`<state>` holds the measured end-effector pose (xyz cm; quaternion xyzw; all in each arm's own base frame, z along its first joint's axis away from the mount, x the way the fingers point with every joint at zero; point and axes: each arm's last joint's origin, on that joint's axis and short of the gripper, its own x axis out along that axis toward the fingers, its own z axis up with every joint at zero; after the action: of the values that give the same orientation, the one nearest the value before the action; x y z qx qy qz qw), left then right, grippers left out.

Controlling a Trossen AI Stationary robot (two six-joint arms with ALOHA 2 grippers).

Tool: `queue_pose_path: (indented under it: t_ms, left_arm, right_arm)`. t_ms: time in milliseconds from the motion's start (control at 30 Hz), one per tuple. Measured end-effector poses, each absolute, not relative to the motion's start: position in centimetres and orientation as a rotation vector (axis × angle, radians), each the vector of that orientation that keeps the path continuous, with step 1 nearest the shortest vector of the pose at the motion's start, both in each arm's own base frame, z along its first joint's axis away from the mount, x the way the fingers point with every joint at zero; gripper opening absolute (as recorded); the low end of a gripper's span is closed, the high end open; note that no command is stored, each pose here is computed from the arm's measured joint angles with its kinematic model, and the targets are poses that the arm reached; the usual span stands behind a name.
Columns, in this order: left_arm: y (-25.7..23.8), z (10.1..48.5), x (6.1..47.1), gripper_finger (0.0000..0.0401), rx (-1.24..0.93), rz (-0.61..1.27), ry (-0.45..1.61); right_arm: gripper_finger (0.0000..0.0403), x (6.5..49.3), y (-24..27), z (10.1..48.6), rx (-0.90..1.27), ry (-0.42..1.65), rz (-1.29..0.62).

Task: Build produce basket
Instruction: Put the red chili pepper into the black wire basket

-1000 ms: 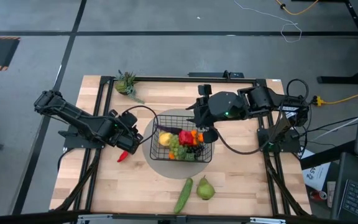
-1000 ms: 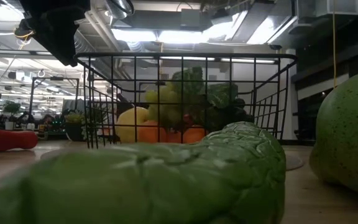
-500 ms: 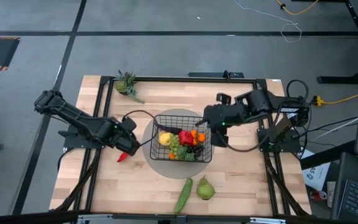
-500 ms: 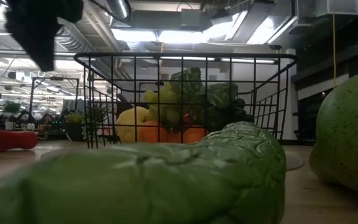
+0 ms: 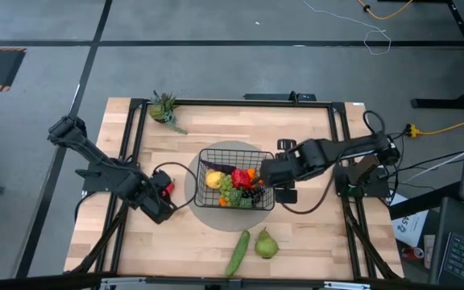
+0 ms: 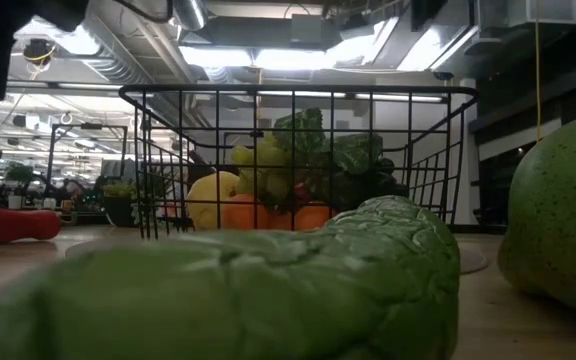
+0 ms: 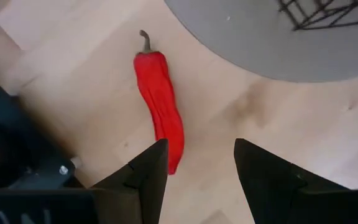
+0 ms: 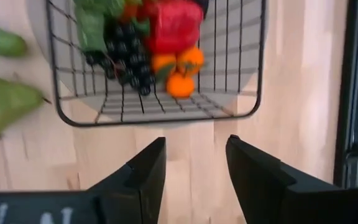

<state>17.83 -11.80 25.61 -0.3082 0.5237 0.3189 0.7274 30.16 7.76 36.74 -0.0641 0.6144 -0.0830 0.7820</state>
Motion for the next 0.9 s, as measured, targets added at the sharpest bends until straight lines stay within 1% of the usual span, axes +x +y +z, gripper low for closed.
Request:
queue_pose_path:
  t_ms: [67,233,333,500,667,733,800,900]
  left_arm:
    - [-12.1,25.0,18.1,0.0179,-0.644,0.728,1.169]
    - [-12.8,23.7,18.6,0.0179,-0.596,0.760,1.228]
    - [-12.8,22.9,19.0,0.0179,-0.567,0.804,1.256]
    - [-12.4,22.4,18.8,0.0179,-0.505,0.807,1.321]
    - [-11.1,20.6,18.0,0.0179,-0.480,0.800,1.442]
    - [-10.6,19.7,17.5,0.0179,-0.514,0.776,1.478]
    - [-10.2,18.3,17.3,0.0179,-0.576,0.710,1.500]
    - [-10.2,16.7,17.6,0.0179,-0.665,0.590,1.459]
  right_arm:
    - [0.0168,30.1,7.8,35.7,-0.126,1.370,-0.185]
    - [0.0168,29.8,8.2,33.4,-0.040,1.496,-0.129]
    - [0.0168,29.5,8.6,32.5,-0.037,1.548,-0.112]
    - [0.0168,29.1,9.6,31.9,-0.064,1.568,-0.094]
    - [0.0168,28.7,10.7,31.9,-0.052,1.563,-0.102]
    - [0.0168,28.5,11.2,31.9,-0.051,1.562,-0.104]
    - [0.0168,28.3,11.6,31.9,-0.054,1.560,-0.100]
    - [0.0168,28.1,12.2,31.9,-0.056,1.558,-0.096]
